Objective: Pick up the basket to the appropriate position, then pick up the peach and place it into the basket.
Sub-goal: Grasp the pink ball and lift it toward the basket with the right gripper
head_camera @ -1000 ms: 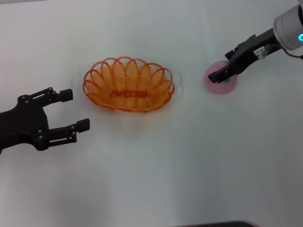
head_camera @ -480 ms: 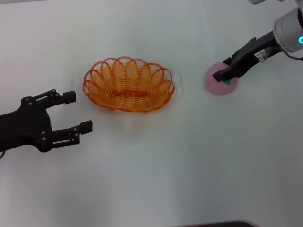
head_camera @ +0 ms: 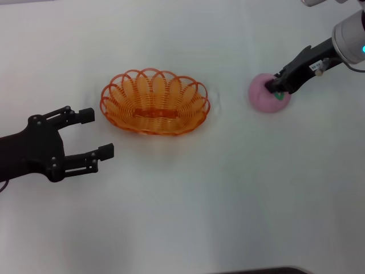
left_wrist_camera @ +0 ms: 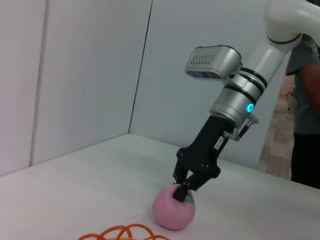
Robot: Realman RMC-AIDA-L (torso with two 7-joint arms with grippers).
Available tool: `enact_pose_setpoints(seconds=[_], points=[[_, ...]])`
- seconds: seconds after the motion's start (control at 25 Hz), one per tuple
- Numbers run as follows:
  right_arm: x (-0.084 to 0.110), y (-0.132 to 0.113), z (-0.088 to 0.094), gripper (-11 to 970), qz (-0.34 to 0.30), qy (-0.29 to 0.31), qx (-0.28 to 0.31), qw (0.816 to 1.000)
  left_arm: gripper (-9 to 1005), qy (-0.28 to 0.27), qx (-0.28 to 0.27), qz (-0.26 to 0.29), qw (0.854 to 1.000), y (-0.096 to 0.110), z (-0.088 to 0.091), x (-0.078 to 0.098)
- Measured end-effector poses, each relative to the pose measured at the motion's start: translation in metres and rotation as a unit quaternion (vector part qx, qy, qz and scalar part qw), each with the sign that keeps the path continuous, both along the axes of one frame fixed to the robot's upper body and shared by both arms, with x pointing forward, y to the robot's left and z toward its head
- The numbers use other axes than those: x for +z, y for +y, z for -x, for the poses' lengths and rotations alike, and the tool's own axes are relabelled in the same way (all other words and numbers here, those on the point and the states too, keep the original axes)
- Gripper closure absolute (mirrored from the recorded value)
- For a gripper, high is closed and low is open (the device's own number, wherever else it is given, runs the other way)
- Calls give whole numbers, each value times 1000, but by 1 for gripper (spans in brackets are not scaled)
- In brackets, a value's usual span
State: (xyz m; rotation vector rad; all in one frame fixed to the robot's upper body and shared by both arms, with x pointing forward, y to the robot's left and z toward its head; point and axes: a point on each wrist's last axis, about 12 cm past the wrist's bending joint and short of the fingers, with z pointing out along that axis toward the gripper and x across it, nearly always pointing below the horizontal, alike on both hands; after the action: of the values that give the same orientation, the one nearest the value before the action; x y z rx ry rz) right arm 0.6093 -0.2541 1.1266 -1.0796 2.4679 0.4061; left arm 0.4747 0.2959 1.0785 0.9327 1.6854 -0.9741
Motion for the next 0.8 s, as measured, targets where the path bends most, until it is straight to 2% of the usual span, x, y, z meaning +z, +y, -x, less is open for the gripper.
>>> enact_pose_setpoints(seconds=[0.24, 0.44, 0.8], points=[[0, 1, 0, 861, -1, 3, -1, 1000, 137, 2, -1, -2, 1000, 1, 0, 0], [0, 1, 1, 910, -7, 3, -4, 1000, 137, 4, -2, 0, 1000, 0, 1, -1], [22, 3, 0, 909, -103, -13, 0, 995, 137, 6, -1, 1, 1000, 1, 3, -1]])
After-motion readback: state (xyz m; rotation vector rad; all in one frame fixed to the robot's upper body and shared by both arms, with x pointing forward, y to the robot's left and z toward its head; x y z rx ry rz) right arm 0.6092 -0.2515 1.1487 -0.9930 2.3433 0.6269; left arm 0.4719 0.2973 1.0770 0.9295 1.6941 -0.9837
